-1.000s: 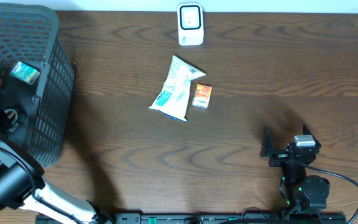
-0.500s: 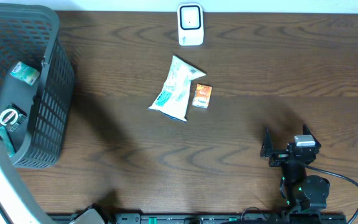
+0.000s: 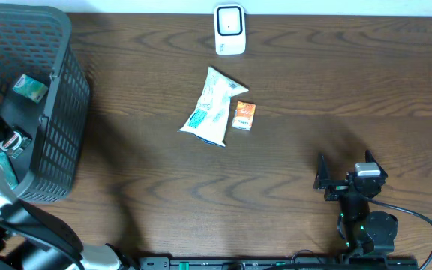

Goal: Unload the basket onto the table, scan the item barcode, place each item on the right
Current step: 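Reach into the basket and grasp the green wet wipes pack with left gripper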

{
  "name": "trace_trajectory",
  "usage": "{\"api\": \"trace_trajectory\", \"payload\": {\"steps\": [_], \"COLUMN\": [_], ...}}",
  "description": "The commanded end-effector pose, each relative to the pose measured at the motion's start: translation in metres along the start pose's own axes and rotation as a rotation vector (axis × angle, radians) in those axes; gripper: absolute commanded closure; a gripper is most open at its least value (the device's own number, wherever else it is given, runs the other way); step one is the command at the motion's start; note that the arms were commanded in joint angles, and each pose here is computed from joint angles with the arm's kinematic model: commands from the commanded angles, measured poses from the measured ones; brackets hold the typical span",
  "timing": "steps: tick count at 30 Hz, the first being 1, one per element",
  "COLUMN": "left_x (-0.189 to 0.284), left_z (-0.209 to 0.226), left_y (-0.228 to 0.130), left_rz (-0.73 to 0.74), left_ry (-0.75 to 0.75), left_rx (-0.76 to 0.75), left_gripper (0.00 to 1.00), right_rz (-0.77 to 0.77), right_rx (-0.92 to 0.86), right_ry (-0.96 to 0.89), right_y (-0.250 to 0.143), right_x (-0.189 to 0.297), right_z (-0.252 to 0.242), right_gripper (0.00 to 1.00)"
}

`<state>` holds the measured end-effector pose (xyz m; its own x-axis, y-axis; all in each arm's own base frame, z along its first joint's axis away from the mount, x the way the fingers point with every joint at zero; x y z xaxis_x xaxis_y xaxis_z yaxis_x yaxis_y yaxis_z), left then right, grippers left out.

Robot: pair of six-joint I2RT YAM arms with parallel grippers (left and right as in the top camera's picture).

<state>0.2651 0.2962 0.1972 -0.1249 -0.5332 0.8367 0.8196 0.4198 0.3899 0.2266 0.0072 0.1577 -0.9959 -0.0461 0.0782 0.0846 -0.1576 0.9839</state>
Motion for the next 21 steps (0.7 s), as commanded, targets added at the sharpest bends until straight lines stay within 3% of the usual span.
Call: {"api": "trace_trajectory", "payload": {"steps": [1, 9, 21], "left_x": [-0.027, -0.09, -0.106], "left_z": [0.01, -0.017, -0.031], "left_y": [-0.016, -0.047, -0.045], "left_rz": [0.103, 0.27, 0.219], "left_ry": [0.031, -0.025, -0.02], "left_rx": [-0.013, -0.08, -0.099], "left_gripper": [0.02, 0.01, 0.08], "right_rz": [0.0, 0.0, 0.0], "right_rx": [-0.01, -0.01, -0.01], "right_ry": [-0.003, -0.003, -0.003], "right_y": [0.0, 0.0, 0.0], "right_x": [0.0, 0.0, 0.0], "right_z": [0.0, 0.0, 0.0], "right_gripper": [0.01, 0.01, 0.01]}}
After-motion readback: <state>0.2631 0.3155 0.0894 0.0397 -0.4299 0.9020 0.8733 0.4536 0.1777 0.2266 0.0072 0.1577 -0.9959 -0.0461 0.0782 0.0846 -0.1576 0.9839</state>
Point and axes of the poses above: each gripper's point midway between its finger pads, its own x axis back along the fingers, its own z axis along the line the jaws close on, y = z × x, the point moved 2 cm from there along x, back along the fingers, and after that the axes turned 11 degrees about -x, right-handed, at the moved point
